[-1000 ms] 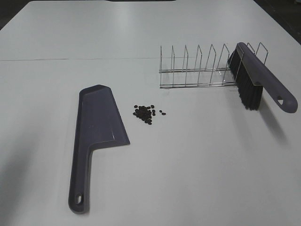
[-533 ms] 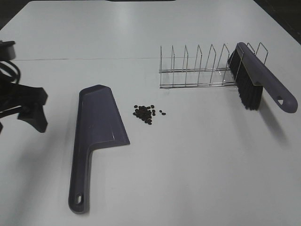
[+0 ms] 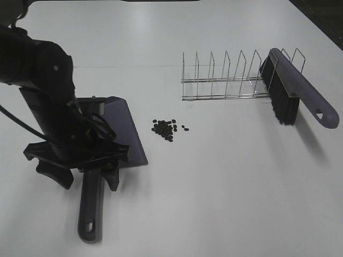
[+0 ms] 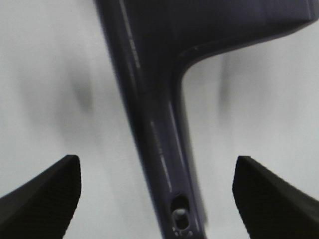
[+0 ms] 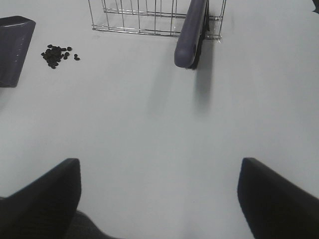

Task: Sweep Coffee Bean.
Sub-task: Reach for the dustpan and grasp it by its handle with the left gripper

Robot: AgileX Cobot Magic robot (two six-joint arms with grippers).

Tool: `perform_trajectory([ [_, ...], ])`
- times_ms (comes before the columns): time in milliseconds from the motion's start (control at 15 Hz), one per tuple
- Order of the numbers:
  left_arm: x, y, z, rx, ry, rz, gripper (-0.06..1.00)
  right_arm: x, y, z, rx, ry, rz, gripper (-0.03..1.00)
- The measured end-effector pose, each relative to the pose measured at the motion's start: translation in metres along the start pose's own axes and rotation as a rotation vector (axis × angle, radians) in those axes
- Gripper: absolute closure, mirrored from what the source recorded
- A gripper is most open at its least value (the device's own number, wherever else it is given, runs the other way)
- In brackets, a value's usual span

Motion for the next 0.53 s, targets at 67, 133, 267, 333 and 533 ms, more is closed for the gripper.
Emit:
perform_trajectory([
  [67,0.000,-0.001,0.004,0.000,0.013,-0.002,0.18,0.000,0.000,0.000,0.000,0.000,0.000,0.22],
  [133,0.001,-0.001,0.011,-0.003,0.033,-0.012,0.18,0.000,0.000,0.000,0.000,0.000,0.000,0.22],
  [267,0.000,0.000,0.020,-0.011,0.052,-0.020,0.18,0.000,0.000,0.000,0.000,0.000,0.000,0.22],
  [333,-0.001,0.001,0.023,-0.011,0.047,-0.025,0.18,0.000,0.000,0.000,0.000,0.000,0.000,0.22],
  [533,-0.002,0.001,0.026,-0.012,0.044,-0.028,0.26,0.000,0.000,0.000,0.000,0.000,0.000,0.22],
])
Point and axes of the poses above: a point on each arm's last joint axis where the gripper is mounted, z pointing out along that axis toward the gripper, y along the wrist's bending axis when the last joint is at zero, x = y × z, the point moved 1 cm from there along z, pointing out along that axis toward the gripper, and after that the axes turned 6 degrees about z, right-handed, at the moved point
